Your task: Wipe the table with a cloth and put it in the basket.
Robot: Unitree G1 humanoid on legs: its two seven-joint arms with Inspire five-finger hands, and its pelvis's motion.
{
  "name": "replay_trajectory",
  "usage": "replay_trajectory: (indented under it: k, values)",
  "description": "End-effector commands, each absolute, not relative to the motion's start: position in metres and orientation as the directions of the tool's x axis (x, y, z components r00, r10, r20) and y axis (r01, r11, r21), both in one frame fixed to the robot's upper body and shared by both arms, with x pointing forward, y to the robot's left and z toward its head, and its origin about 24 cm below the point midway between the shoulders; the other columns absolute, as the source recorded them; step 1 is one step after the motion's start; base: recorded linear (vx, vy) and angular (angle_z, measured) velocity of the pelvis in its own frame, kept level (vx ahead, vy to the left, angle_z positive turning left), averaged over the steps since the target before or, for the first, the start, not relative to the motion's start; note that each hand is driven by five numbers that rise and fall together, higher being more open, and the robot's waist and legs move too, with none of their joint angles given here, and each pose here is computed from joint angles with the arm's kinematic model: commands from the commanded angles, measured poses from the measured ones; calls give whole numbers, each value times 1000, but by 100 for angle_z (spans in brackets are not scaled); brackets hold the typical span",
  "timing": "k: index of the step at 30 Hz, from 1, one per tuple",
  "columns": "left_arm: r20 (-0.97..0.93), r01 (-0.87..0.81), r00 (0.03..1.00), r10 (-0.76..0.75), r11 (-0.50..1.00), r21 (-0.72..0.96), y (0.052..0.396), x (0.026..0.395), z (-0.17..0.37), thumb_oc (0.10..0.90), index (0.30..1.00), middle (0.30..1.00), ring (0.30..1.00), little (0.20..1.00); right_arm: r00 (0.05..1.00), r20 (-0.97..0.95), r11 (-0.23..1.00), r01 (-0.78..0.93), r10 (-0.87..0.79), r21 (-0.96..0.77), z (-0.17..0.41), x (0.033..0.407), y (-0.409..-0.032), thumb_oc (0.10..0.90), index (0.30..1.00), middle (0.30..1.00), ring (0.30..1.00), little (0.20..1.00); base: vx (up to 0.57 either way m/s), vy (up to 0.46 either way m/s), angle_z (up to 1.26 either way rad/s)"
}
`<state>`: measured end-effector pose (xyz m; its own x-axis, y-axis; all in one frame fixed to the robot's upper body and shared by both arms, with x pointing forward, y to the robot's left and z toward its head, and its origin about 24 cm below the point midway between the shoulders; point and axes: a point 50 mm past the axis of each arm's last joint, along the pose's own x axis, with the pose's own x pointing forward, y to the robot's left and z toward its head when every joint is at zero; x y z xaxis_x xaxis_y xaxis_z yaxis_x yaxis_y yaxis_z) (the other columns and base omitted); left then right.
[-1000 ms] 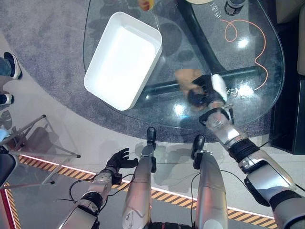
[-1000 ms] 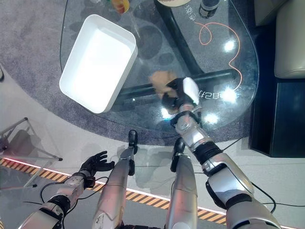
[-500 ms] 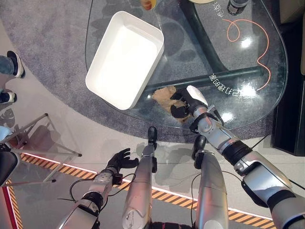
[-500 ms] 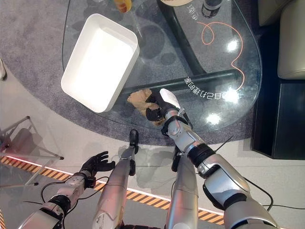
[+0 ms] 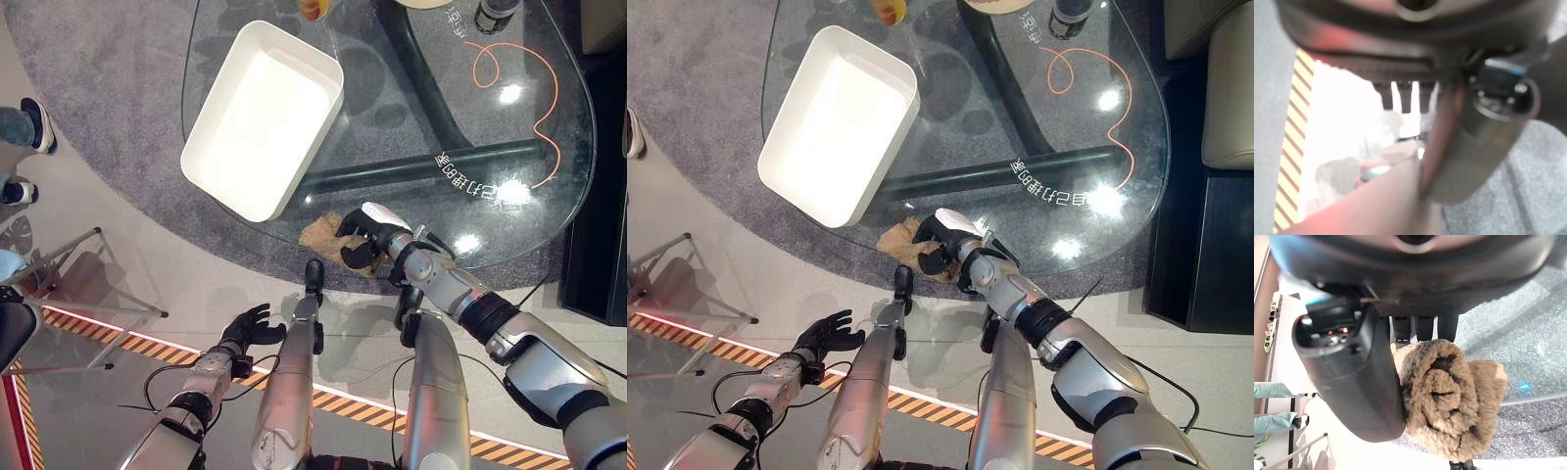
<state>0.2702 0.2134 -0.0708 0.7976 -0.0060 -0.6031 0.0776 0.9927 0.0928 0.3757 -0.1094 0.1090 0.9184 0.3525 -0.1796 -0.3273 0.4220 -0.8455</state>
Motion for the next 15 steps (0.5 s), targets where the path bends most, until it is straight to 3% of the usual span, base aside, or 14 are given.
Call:
replay_trajectory:
  k: [1,5,10,11,15]
  values:
    - [-654,133,756,-23,984,119,216,261,-79,800,900,900,900,900,872,39,489,-237,488,-839,151,375,-77,100,300,300,300,200,0,0,0]
    - [-667,130,745,-20,985,116,216,255,-83,800,900,900,900,900,931,187,604,-45,315,-795,166,386,-104,100,300,300,300,200,38,-2,4]
    - [-667,121,745,-12,986,117,217,254,-84,800,900,900,900,900,939,301,650,124,168,-750,182,391,-128,100,300,300,300,200,15,0,2]
    - [-668,112,744,-6,987,116,219,250,-85,800,900,900,900,900,922,385,679,261,33,-686,196,394,-154,100,300,300,300,200,0,0,0]
    - [-669,104,743,-1,988,115,221,248,-87,800,900,900,900,900,867,483,688,426,-123,-588,214,394,-186,100,300,300,300,200,0,0,0]
